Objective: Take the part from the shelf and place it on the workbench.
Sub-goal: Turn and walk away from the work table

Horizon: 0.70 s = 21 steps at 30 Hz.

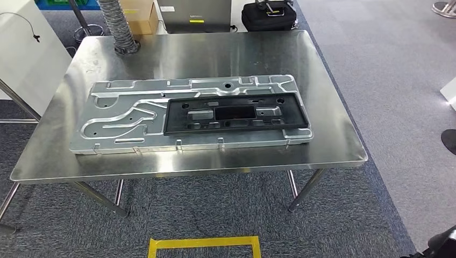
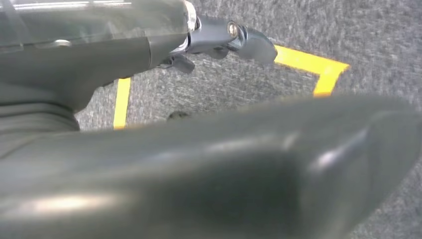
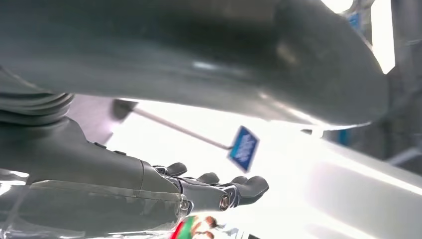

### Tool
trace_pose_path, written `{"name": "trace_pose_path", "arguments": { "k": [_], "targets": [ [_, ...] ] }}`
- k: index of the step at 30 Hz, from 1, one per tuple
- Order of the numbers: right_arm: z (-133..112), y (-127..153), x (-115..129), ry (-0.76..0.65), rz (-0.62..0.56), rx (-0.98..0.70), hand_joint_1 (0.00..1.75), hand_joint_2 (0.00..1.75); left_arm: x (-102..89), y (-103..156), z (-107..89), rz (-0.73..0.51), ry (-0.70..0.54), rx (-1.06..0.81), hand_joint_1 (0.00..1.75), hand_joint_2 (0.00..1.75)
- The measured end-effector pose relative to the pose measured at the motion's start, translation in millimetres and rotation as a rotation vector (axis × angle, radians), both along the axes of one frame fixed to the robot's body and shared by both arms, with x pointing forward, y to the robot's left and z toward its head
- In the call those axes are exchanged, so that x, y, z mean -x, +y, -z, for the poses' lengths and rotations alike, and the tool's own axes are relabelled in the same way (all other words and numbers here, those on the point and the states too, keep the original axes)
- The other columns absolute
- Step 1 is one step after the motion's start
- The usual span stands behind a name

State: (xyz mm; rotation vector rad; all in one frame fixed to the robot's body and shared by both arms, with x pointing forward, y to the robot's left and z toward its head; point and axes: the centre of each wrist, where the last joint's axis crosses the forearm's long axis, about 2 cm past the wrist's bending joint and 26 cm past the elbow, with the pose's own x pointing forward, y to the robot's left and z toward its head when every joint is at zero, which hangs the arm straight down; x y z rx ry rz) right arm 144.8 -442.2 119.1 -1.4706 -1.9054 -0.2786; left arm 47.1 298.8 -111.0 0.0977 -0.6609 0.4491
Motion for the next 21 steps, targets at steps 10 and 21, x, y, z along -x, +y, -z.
{"name": "trace_pose_path", "arguments": {
  "k": [10,21],
  "targets": [
    [109,-18,49,0.493,0.138,-0.141,0.0,0.0,3.8,-1,0.5,0.013,-0.004,0.002,0.0,0.0],
    [211,59,98,1.371,0.136,-0.666,0.0,0.0,2.1,-4,0.3,0.044,0.0,0.004,0.0,0.0]
  ]
}}
